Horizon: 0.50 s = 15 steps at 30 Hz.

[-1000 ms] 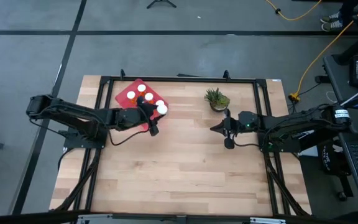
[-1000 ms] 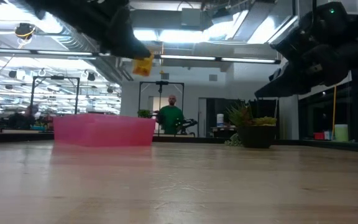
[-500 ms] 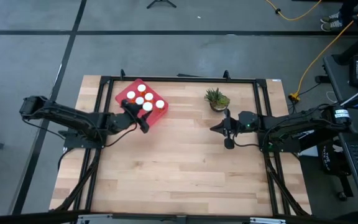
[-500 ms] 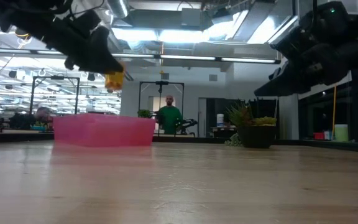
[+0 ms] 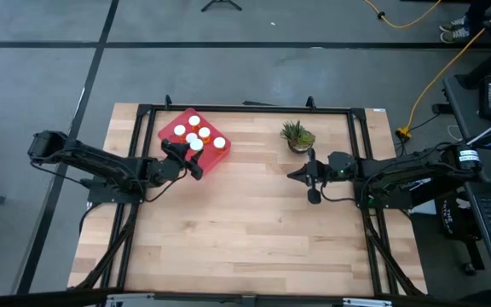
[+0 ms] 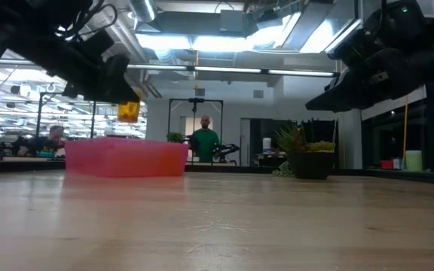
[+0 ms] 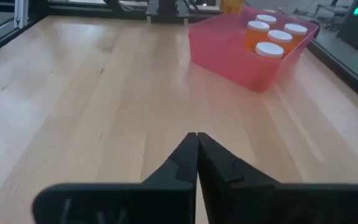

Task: Pick and place pill bottles into a basket
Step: Put the orange pill bottle into the red container

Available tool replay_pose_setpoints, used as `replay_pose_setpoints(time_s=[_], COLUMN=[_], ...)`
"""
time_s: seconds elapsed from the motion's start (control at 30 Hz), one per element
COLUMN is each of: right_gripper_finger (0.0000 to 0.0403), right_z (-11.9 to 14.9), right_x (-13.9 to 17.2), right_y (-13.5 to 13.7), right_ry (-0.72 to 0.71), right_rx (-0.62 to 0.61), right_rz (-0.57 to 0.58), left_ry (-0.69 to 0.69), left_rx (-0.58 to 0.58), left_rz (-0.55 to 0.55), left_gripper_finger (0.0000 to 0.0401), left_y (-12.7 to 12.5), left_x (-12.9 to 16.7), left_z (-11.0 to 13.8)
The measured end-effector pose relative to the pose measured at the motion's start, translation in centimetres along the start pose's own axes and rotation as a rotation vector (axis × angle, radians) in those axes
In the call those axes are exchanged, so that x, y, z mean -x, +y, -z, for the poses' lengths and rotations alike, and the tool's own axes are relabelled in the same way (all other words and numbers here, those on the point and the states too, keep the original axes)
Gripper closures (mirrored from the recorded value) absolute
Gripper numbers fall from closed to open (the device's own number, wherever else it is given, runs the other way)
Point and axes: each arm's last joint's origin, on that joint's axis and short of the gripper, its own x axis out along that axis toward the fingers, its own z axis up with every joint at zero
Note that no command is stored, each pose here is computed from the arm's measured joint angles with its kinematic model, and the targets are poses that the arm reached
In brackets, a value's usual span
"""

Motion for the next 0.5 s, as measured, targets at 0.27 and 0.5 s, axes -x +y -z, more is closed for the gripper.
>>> replay_pose_setpoints(time_s=[0.27,0.5], right_gripper_finger=[0.0387,0.0387], right_z=[-0.5,-1.0], right_x=[0.0,0.0], right_y=[0.0,-0.1], right_ry=[-0.048,-0.100], right_rx=[0.042,0.089], right_rz=[0.004,0.011], left_ry=[-0.021,0.011], left_rx=[0.028,0.004], left_rz=[0.001,-0.058], left_gripper_finger=[0.0215,0.0214], left_y=[0.0,0.1], left_x=[-0.7,-2.4], left_z=[2.2,3.3])
